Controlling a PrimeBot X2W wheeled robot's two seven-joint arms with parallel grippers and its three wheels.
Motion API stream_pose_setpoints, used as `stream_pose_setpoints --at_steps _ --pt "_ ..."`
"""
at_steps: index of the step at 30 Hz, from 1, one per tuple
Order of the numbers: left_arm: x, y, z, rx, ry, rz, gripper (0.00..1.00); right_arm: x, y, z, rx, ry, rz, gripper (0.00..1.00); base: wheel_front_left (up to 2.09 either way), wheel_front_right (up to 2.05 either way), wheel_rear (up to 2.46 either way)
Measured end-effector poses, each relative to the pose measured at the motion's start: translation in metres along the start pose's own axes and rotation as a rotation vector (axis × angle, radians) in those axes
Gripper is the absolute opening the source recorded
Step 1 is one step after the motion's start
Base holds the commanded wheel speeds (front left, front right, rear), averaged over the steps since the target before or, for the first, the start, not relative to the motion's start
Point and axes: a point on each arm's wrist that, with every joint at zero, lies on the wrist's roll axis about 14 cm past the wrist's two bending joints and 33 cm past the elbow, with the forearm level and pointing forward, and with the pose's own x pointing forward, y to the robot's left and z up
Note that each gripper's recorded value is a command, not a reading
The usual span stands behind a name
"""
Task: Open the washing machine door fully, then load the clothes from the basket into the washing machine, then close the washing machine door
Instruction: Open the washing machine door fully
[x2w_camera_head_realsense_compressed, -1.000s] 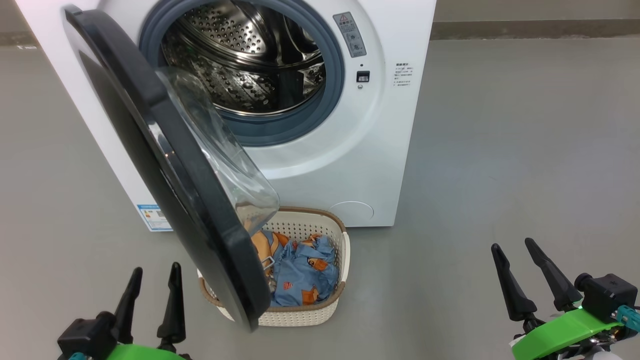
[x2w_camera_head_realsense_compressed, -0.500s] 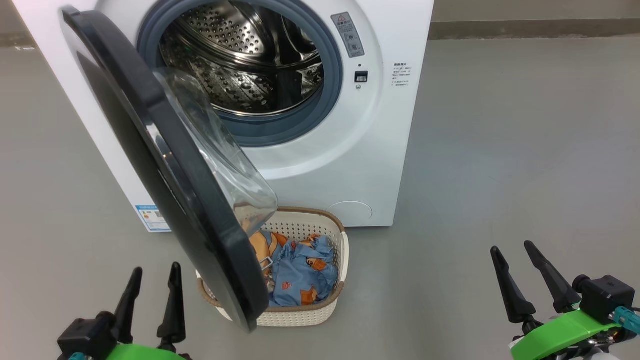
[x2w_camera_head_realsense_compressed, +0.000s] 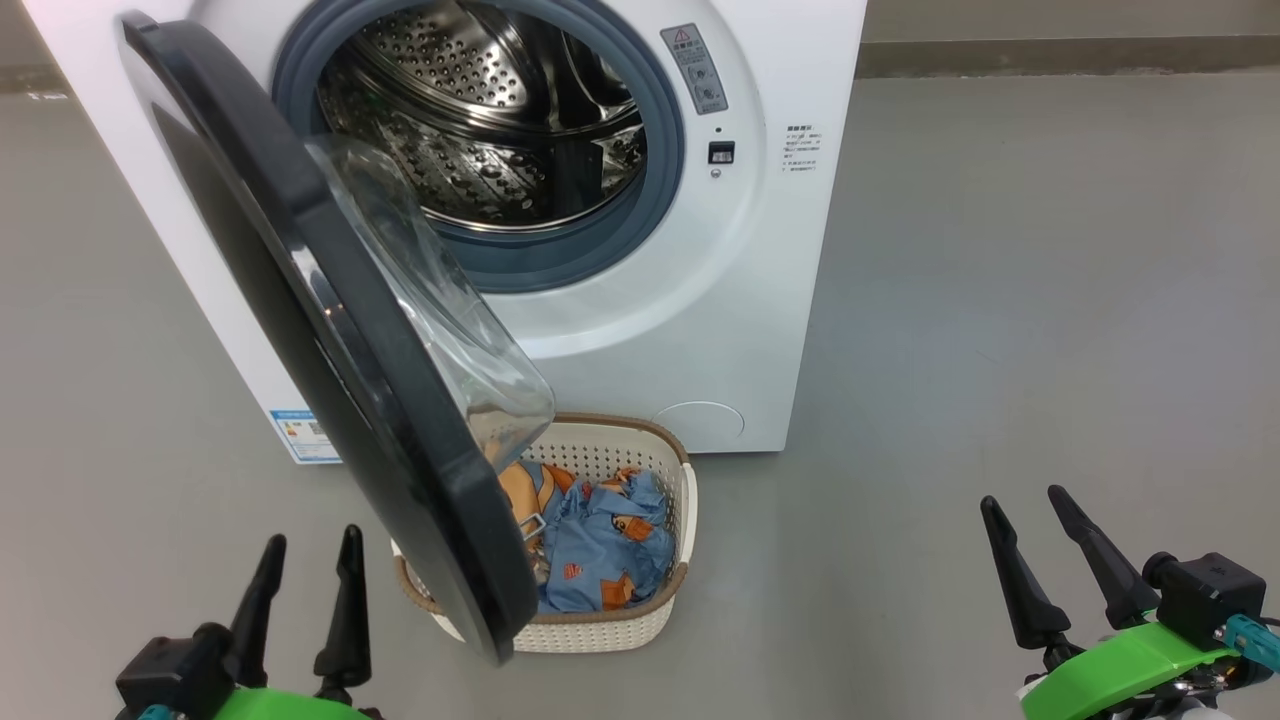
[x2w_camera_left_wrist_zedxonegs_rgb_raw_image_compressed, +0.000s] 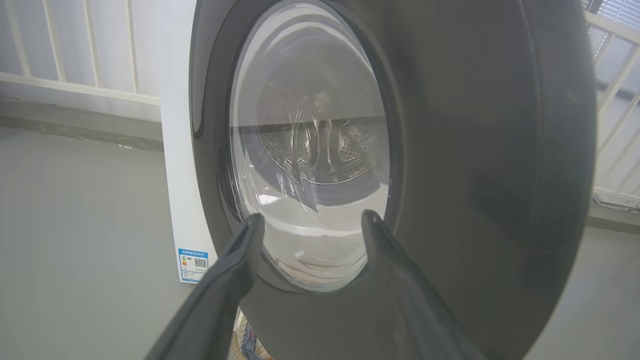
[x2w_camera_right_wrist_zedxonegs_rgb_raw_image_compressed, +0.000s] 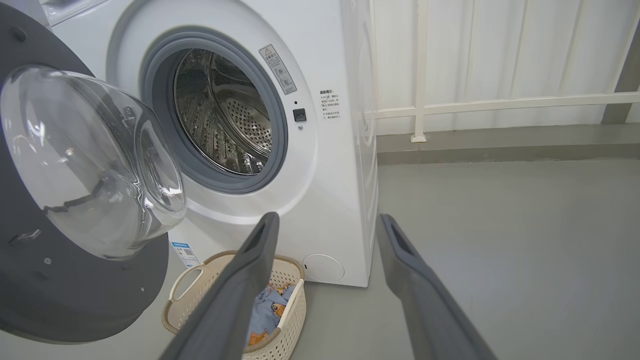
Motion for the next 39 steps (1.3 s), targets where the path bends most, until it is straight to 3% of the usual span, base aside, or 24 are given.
stream_pose_setpoints --at_steps 1,2,5,11,21,32,39 --pt "0.000 0.000 0.000 0.000 0.001 0.000 0.93 0.000 0.000 0.000 -0.003 0.000 0.001 1.00 0.00 0.00 0.00" --pt "0.000 0.000 0.000 0.000 0.001 0.000 0.66 0.000 0.000 0.000 -0.002 0.000 0.000 1.00 0.00 0.00 0.00" --pt "0.000 0.000 0.000 0.004 0.002 -0.001 0.00 0.000 0.000 0.000 -0.001 0.000 0.000 1.00 0.00 0.00 0.00" --pt "0.000 -0.001 0.004 0.019 -0.011 -0.006 0.00 0.001 0.000 0.001 -0.001 -0.004 -0.002 1.00 0.00 0.00 0.00" --pt "0.008 -0.011 0.049 0.029 -0.155 -0.033 0.00 0.002 0.001 0.001 0.004 -0.007 -0.002 1.00 0.00 0.00 0.00" --pt "0.004 -0.074 0.123 0.029 -0.396 -0.218 0.00 0.001 0.000 0.003 0.008 -0.013 -0.009 1.00 0.00 0.00 0.00" --pt "-0.003 -0.118 0.123 -0.008 -0.400 -0.353 0.00 -0.002 0.000 0.002 0.014 -0.013 -0.015 1.00 0.00 0.00 0.00"
